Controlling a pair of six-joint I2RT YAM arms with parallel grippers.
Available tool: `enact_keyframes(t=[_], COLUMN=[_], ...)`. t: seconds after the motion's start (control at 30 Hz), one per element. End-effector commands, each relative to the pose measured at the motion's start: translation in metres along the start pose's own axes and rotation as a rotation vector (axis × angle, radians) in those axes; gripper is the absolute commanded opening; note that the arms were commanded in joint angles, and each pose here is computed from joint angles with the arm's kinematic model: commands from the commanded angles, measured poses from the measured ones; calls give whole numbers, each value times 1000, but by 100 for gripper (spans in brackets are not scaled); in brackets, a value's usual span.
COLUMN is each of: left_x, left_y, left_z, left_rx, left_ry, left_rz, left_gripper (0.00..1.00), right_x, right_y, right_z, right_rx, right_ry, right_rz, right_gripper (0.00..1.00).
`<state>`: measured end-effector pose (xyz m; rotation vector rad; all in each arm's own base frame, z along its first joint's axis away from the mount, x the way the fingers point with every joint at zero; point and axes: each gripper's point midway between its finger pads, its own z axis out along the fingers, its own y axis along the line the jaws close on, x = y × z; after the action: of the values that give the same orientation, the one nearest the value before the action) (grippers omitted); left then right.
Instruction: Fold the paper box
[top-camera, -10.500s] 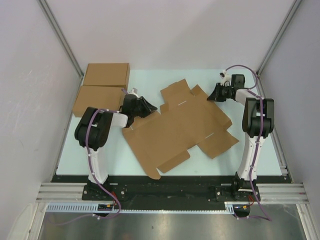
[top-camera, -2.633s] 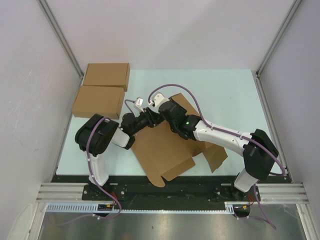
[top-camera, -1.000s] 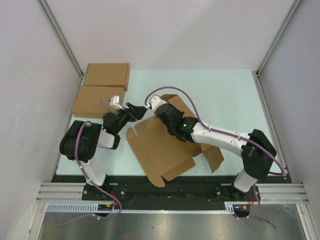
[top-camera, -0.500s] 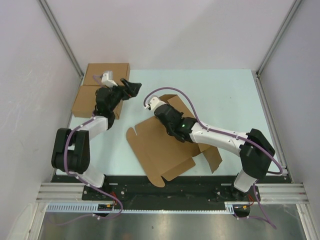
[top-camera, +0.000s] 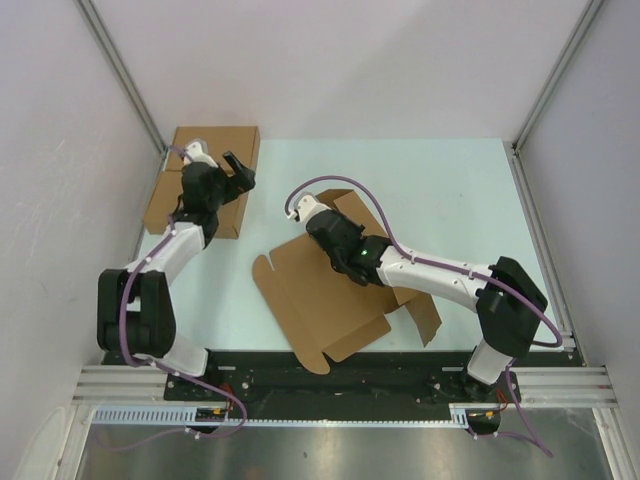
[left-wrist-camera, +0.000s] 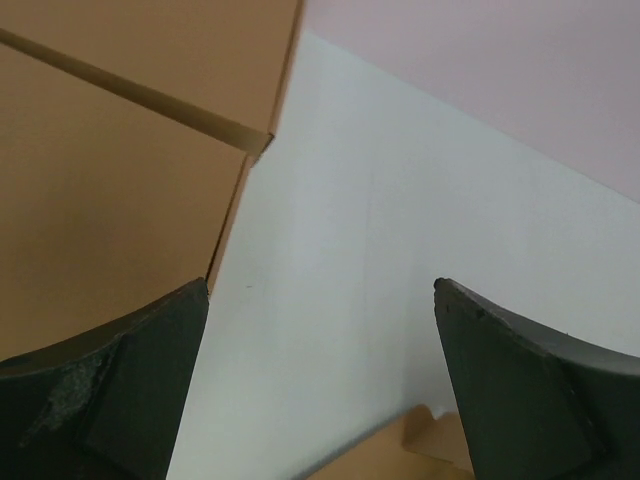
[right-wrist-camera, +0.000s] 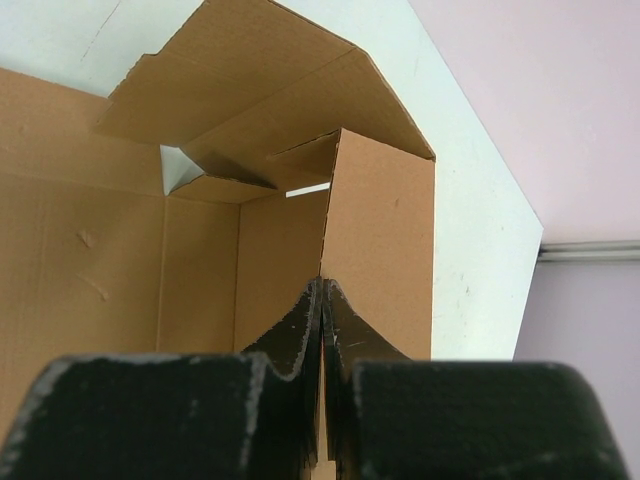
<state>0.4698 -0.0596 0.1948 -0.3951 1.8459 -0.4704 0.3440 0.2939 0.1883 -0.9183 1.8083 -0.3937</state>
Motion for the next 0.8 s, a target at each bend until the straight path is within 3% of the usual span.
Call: enact_keyframes(t=[0.0,0.03,0.07,0.1,0.2,0.23,0.37,0.43,0.47,0.5,0.53,0.57,0.67,0.7,0.77], left_x=[-40,-14,-48,-48,-66,-78,-85,-79,-84,-96,-71,-75,-73,-55,-44], left_y=[3,29,21,18,10,-2,-14,-6,-13,-38,-25,-30,-44,-40,-62], left_z=[-10,-9,-11,-9,-19,-18,-24,-23,-28,-29,-31,-34,-25,-15,-12], left_rx=[-326,-486,-577,-568,-553,-479,-262,-238,-180,-21,12,63,128,110,228], left_ry=[-110,-7,-104,-81,-191,-247,-184,-169,-199,-263,-233,-263,-201,-124,-29], left_rz=[140,175,130,148,82,41,-11,-11,2,2,-31,-43,11,18,35], left_gripper=[100,100,100,100,100,100,100,100,100,100,100,99,86,86,98], right_x=[11,11,11,12,14,13,12,13,13,13,14,13,13,13,12], right_y=[13,14,15,16,16,15,16,17,17,18,18,17,17,17,17], right_z=[5,6,7,7,6,6,6,7,7,6,6,6,5,5,5], right_rx=[-36,-35,-35,-38,-40,-40,-45,-47,-48,-48,-47,-45,-45,-47,-47], right_ry=[41,41,42,42,48,47,40,44,43,44,46,44,45,45,41], right_rz=[-12,-12,-10,-13,-13,-10,-8,-9,-9,-7,-8,-8,-9,-9,-11], right_gripper=[0,0,0,0,0,0,0,0,0,0,0,0,0,0,0])
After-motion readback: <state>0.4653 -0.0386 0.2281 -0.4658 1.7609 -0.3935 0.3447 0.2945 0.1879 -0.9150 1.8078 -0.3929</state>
